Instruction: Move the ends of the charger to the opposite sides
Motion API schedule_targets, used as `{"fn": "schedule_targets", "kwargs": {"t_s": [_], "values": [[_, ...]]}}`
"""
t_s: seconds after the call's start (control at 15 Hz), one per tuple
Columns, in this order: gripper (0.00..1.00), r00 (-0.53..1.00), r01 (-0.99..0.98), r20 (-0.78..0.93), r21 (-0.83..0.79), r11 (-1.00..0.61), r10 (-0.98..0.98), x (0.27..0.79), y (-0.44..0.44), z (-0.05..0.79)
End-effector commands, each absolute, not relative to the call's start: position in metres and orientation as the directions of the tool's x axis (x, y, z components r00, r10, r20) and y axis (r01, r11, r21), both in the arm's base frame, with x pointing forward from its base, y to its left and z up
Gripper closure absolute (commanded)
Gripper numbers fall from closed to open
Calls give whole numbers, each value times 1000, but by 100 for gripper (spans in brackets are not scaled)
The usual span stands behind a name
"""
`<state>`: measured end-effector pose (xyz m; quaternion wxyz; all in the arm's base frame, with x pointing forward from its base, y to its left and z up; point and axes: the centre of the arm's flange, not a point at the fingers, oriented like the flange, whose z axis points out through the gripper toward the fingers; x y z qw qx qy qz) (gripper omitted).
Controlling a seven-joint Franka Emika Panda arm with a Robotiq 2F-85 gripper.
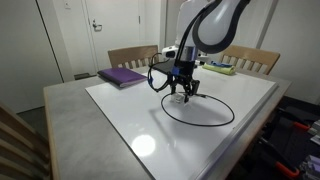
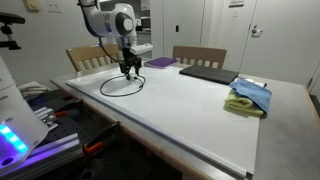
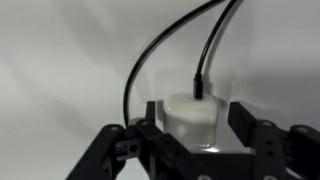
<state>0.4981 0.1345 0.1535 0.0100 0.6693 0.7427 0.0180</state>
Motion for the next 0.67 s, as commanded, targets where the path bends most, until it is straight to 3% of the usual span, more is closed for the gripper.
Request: {"fn": "schedule_targets", "kwargs": {"t_s": [0.0, 0.2, 0.6], "values": [[55, -109, 993, 11, 51, 108, 994, 500, 132, 150], [74, -125, 991, -1, 56, 124, 992, 500, 132, 155], [74, -134, 987, -16, 84, 135, 991, 502, 123, 172]]}}
